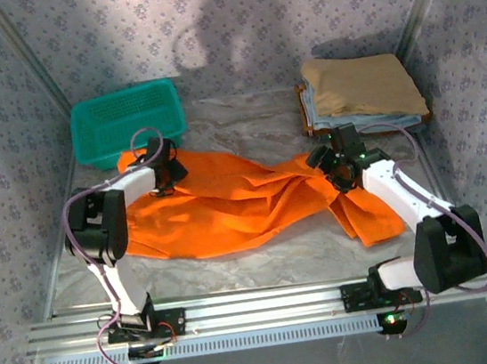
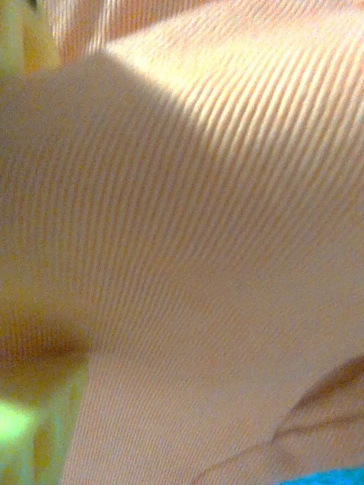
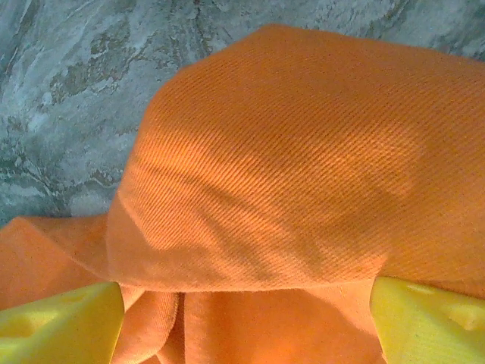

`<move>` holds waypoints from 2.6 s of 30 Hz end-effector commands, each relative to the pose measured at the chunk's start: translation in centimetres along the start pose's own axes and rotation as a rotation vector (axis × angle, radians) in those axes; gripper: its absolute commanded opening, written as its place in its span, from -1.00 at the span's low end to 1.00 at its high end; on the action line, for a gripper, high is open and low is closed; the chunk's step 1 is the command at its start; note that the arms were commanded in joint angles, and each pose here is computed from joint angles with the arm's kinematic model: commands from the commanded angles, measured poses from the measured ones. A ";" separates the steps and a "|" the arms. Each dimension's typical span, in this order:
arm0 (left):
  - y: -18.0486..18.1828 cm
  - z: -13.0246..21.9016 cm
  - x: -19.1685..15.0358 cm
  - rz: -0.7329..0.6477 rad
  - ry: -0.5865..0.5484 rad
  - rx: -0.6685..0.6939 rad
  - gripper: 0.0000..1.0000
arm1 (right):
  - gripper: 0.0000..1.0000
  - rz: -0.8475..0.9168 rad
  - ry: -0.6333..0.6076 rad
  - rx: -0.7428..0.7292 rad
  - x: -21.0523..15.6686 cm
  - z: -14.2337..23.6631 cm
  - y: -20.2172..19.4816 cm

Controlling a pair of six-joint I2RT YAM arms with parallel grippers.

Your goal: Fold and stack the trousers

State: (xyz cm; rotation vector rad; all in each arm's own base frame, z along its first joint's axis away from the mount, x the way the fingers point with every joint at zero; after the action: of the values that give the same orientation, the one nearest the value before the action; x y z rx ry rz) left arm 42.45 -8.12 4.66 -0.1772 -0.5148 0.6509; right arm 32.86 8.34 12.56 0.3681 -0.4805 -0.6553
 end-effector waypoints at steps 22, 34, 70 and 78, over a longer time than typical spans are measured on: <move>8.5 1.4 0.8 0.129 -0.067 0.087 -1.00 | -1.00 -0.012 -0.197 0.089 4.3 3.3 1.2; 16.5 9.2 5.8 0.408 -0.259 0.070 -1.00 | -1.00 0.291 -0.279 0.189 5.8 5.7 10.9; 8.1 10.6 -8.8 0.037 0.064 -0.149 0.84 | 0.45 0.073 0.065 0.054 3.3 -5.7 5.4; 8.1 10.9 -10.3 -0.012 0.074 -0.163 0.84 | 0.40 0.054 0.076 0.096 3.9 -7.0 7.1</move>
State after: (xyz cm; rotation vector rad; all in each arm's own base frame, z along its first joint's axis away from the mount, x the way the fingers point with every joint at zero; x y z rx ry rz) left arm 25.56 -8.07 6.88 -0.3408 -0.4708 0.5902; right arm 41.28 11.47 10.11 0.4132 -0.4256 -0.5490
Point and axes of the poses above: each hand's point on the last joint's axis, 136 mm out from that joint toward the fingers, its own z axis back along the fingers, its own y axis along the line the jaws close on, x = y × z, the point moved 1 cm from there along z, back along the fingers, and after that the axes turned 4 degrees about z, right-handed, at the moved point
